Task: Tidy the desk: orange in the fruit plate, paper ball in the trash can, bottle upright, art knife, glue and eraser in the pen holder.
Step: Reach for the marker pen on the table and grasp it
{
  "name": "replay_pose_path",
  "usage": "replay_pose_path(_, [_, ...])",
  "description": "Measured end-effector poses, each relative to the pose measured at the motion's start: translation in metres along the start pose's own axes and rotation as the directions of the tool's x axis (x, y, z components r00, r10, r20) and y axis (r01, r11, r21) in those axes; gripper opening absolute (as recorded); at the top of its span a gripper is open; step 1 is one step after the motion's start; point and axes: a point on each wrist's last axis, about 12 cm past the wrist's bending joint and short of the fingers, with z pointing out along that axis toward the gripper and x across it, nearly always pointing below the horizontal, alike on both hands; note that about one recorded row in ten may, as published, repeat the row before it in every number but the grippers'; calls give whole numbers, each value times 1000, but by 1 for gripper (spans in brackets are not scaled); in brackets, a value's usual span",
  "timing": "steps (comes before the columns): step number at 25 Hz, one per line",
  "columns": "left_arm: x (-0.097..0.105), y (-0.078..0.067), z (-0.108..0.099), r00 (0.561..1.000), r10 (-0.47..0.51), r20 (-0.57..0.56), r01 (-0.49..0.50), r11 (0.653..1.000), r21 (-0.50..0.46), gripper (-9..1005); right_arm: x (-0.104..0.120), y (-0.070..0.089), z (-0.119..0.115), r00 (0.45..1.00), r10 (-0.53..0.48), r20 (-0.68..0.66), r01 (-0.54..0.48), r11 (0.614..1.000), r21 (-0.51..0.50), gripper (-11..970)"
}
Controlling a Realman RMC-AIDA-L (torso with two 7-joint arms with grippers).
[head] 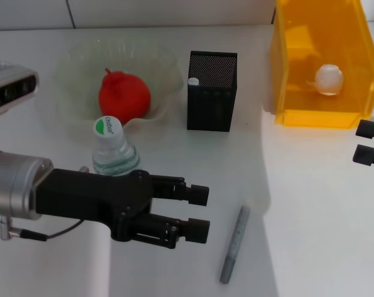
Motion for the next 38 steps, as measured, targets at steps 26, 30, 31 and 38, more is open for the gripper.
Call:
replay_pose_path(26, [-185,-10,63,838,-302,-455,-23,813,-582,767,34,28,-56,987,-42,-154,51,997,54,611])
replay_pose_path(30, [-185,-10,88,815,-280,-507,-96,798,-595,765,39,29,-59,986,-37,-160,50,996,77,611])
replay_pose_path(31, [-184,-9,92,816,-279,-507,-102,793,-601,764,39,29,-59,986,-36,-160,49,996,77,611])
replay_pose_path(38, [-161,1,108,787,-314,-531,-117,769,-628,759,39,29,-63,989,-43,-138,59,992,110,611])
